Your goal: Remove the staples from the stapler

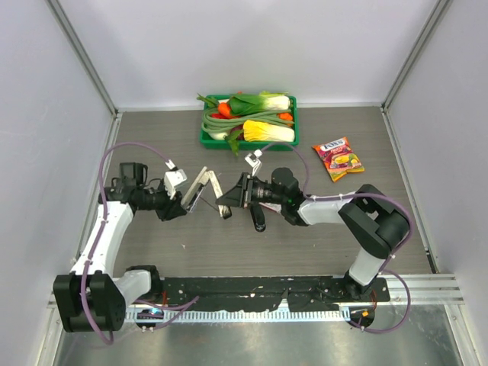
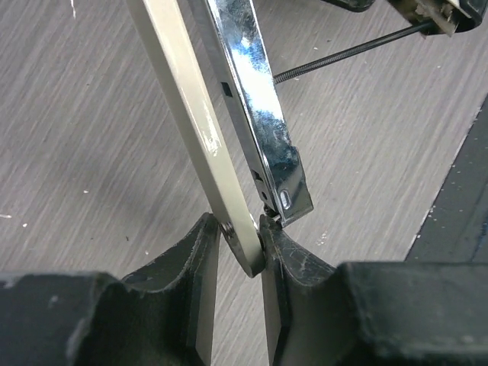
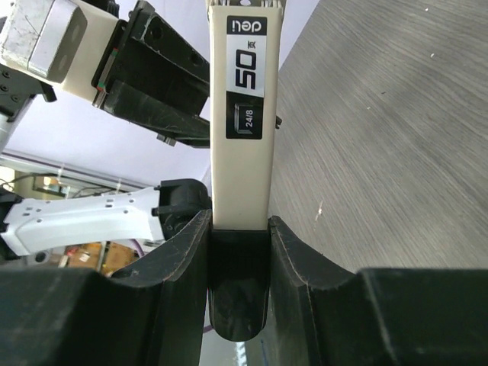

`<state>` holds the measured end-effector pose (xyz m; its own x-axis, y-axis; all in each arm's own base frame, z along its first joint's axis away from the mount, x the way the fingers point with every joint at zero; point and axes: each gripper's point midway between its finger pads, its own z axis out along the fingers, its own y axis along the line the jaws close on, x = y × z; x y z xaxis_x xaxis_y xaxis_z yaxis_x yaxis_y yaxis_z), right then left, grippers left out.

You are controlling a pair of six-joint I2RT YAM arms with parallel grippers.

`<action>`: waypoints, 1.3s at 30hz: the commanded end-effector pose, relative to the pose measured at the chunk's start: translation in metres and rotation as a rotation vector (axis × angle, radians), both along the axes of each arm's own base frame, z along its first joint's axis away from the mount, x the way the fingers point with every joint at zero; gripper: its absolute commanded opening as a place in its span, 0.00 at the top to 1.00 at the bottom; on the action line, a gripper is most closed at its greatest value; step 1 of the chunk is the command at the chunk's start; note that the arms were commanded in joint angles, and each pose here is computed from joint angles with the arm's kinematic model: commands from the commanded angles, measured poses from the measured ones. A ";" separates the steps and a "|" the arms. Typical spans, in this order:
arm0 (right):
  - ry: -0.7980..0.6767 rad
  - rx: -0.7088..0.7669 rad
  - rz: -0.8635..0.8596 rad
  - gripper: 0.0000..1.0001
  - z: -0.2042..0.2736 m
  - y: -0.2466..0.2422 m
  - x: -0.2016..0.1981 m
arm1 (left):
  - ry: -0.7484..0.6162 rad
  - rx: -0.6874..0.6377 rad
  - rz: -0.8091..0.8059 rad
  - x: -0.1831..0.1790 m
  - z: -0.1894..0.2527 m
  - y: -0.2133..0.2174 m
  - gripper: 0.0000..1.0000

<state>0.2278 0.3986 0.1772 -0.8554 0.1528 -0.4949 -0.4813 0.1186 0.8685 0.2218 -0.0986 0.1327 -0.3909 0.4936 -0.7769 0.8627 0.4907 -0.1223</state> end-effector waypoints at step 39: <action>-0.521 -0.486 0.171 0.99 -0.023 -0.007 -0.050 | -0.839 0.382 0.065 0.114 0.003 0.033 1.00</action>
<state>0.2043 0.3808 0.1279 -0.6246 -0.2418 -0.7426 -0.7565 0.4236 0.4983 0.3020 -0.0743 0.0939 0.0572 0.7369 -0.6735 0.7285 0.4304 0.5329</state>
